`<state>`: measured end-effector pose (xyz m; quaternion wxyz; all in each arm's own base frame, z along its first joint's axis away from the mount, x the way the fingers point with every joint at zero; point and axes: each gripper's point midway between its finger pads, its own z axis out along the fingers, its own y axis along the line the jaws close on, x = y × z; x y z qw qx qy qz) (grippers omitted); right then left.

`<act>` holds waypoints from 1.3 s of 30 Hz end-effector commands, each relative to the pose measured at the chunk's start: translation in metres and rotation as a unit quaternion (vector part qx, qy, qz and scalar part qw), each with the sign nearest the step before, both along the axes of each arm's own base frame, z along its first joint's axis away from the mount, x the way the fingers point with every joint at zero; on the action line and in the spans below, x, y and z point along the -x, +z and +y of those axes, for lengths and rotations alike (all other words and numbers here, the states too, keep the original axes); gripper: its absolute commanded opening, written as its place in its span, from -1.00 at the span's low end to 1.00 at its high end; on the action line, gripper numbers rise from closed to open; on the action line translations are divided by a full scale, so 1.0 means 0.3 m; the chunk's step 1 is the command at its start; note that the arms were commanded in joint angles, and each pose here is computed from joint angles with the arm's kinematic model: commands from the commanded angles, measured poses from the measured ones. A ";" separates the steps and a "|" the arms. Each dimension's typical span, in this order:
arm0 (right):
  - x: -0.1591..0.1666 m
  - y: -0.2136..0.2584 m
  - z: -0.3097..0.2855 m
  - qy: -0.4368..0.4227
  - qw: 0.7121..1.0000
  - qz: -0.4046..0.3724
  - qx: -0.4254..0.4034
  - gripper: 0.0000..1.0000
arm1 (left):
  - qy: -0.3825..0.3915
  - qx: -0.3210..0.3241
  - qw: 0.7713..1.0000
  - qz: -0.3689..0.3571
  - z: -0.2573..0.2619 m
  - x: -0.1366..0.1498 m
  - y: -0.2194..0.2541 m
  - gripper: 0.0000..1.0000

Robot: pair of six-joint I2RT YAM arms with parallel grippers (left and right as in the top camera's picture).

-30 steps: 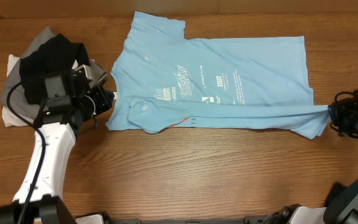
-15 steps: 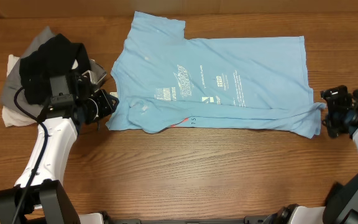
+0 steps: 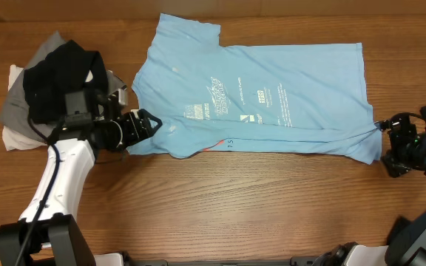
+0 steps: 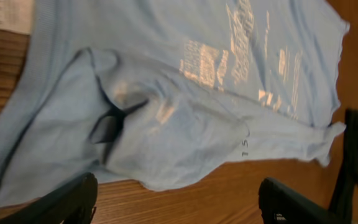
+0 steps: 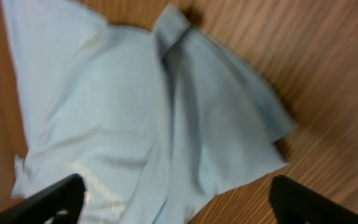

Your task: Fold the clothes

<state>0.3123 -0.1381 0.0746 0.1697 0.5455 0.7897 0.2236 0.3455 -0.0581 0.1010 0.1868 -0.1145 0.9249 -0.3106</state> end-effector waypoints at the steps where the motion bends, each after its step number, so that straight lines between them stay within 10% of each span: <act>1: -0.048 0.062 0.079 0.077 0.994 -0.065 -0.035 0.67 | -0.049 -0.044 0.998 -0.015 -0.041 0.005 -0.014 0.75; 10: 0.002 0.048 0.157 0.130 0.989 -0.044 -0.055 0.65 | -0.025 -0.182 0.983 0.001 0.016 -0.044 -0.140 0.60; 22: 0.004 0.046 0.156 0.129 0.989 -0.042 -0.054 0.64 | -0.052 -0.166 0.985 0.010 -0.036 -0.075 -0.246 0.05; 28: 0.005 0.046 0.156 0.129 0.989 -0.042 -0.054 0.63 | -0.065 -0.120 0.991 -0.001 -0.090 -0.094 -0.225 -0.91; 39: 0.014 0.033 0.140 0.124 0.991 -0.028 -0.041 0.63 | -0.006 -0.086 0.993 -0.083 0.000 -0.318 0.108 -0.92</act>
